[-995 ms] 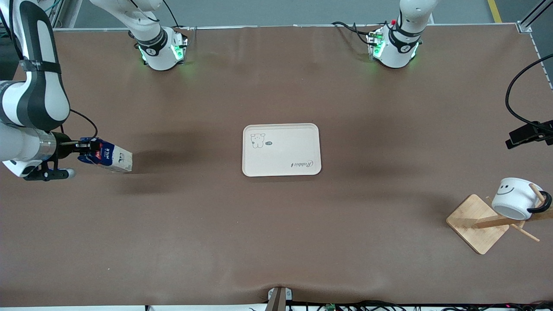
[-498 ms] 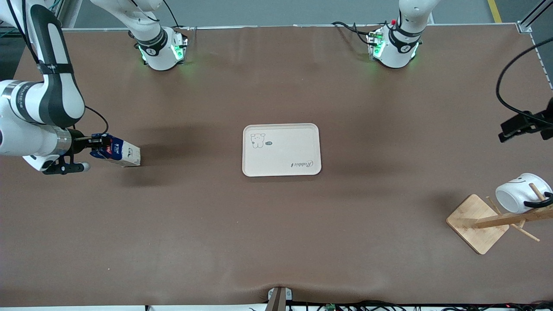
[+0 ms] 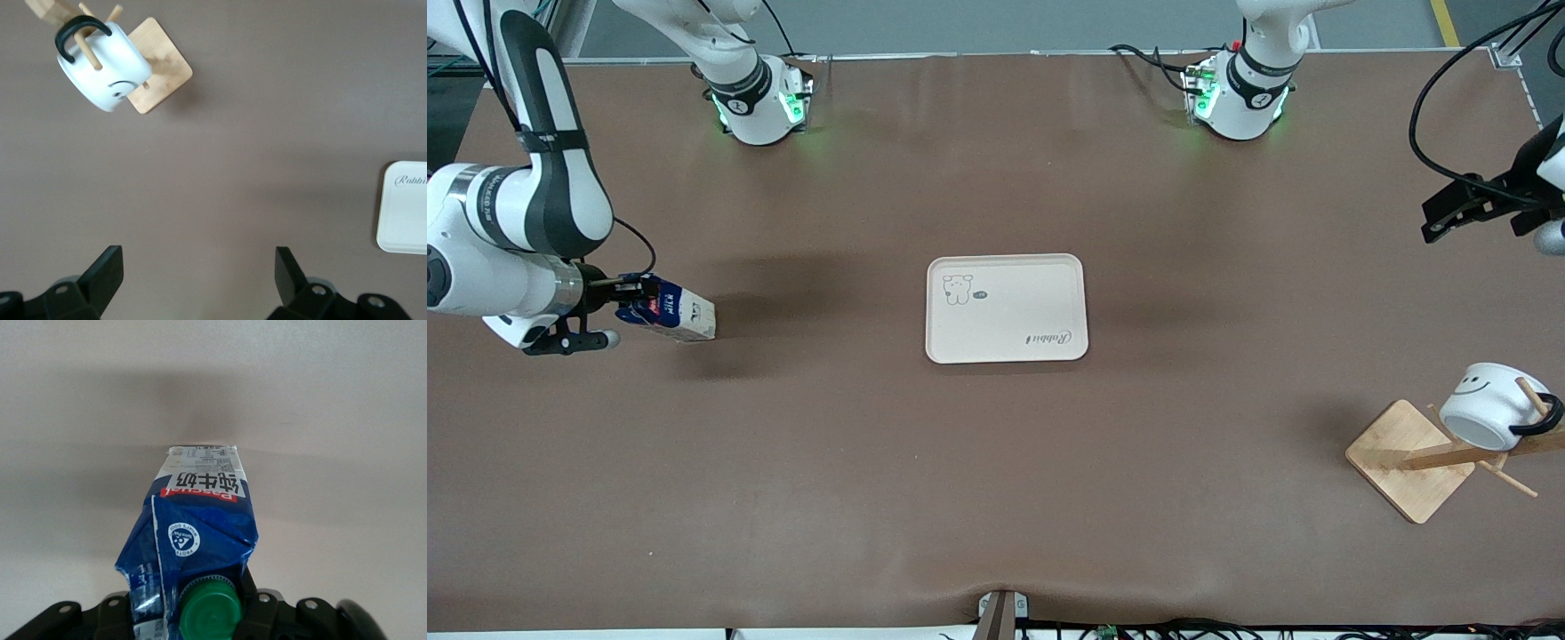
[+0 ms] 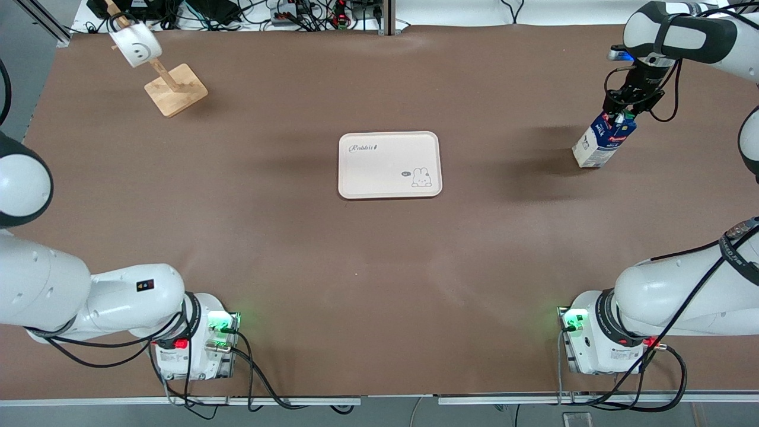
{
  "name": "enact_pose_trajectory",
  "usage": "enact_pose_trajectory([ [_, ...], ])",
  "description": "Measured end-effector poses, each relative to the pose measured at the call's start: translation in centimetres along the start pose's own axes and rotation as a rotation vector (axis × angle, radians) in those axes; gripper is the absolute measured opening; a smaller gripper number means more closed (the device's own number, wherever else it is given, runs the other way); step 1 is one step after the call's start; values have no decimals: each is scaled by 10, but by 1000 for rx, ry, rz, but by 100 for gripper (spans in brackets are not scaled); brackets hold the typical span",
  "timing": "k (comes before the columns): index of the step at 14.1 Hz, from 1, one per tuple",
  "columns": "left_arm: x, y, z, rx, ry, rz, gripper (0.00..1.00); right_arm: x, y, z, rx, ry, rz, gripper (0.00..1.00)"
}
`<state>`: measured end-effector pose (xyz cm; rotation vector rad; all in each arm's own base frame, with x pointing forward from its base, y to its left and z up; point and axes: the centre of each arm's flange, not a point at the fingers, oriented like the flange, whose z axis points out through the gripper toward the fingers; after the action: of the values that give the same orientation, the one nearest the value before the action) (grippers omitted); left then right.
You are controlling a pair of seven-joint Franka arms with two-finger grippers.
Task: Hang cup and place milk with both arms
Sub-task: 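Lower the carton onto the table while the left gripper withdraws upward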
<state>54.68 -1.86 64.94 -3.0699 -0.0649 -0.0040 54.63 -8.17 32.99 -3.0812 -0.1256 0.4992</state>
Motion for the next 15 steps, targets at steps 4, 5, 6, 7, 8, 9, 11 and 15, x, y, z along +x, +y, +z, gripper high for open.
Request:
enact_pose_trajectory([
  [4, -11, 0, -2, -25, -5, 0, 100, -2, -1, 6, 2, -12, -1, 58],
  [5, -11, 2, 0, -26, -7, 4, 100, -3, -1, 8, 3, -16, -1, 62],
  [6, -11, 4, 1, -26, -10, 7, 100, -3, -1, 10, 3, -18, -1, 64],
  [7, -11, 5, 2, -26, -13, 9, 100, -3, -1, 11, 4, -19, -1, 64],
  [8, -11, 5, 4, -26, -15, 8, 100, -4, -1, 12, 4, -20, -1, 64],
  [9, -10, 5, 5, -26, -18, 8, 100, -4, -1, 12, 4, -21, -1, 64],
  [11, -8, 4, 8, -27, -23, 6, 100, -4, -2, 13, 5, -24, -2, 67],
  [15, -5, 4, 14, -27, -35, 7, 100, -5, -4, 14, 6, -34, -5, 92],
])
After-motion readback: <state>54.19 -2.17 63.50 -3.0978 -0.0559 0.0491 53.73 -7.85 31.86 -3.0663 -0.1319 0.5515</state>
